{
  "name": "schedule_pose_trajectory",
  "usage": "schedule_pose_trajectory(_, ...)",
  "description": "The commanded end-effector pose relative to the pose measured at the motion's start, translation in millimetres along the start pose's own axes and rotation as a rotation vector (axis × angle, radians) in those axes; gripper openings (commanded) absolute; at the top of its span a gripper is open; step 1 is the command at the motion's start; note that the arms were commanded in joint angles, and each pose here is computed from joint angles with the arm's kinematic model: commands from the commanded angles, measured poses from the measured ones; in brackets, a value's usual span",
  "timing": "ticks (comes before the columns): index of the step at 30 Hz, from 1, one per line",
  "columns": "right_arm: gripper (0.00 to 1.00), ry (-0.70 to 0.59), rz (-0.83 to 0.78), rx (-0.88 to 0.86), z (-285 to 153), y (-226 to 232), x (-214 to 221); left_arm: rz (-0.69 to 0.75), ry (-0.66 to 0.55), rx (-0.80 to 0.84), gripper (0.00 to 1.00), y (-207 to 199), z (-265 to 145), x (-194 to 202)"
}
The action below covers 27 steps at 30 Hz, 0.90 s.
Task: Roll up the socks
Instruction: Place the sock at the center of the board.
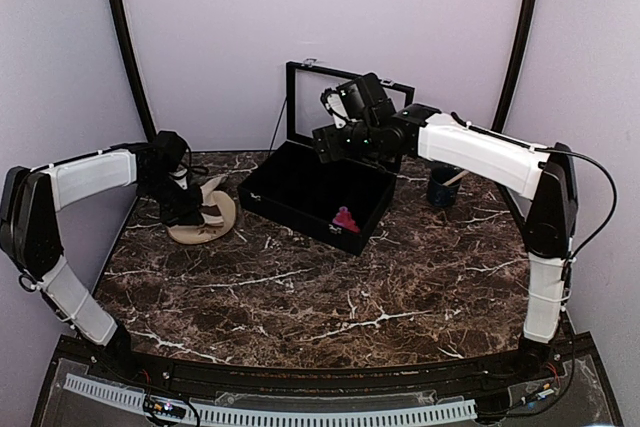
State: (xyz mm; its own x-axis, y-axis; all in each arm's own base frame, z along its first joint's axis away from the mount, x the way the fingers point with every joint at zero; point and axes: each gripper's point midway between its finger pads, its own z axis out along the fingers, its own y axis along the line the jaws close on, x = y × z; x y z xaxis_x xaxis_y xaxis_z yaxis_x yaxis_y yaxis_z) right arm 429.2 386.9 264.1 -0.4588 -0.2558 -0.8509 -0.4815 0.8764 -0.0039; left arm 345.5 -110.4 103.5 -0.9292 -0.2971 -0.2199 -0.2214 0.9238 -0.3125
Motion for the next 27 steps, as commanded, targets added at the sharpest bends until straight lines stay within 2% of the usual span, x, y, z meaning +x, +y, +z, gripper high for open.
schedule_pose_trajectory(1, 0.81, -0.047, 0.028, -0.015, -17, -3, -12, 0.020, 0.055, 0.033, 0.00, -12, -9, 36)
schedule_pose_trajectory(15, 0.81, -0.003, 0.021, -0.051, -26, 3, 15, 0.214, 0.216, 0.163, 0.00, -65, -9, 164)
schedule_pose_trajectory(21, 0.80, 0.018, -0.011, -0.106, -31, 19, 23, 0.280, 0.274, 0.297, 0.00, -85, -13, 200)
schedule_pose_trajectory(27, 0.79, 0.054, -0.034, -0.160, -38, 32, 39, 0.357, 0.349, 0.303, 0.00, -106, 8, 225)
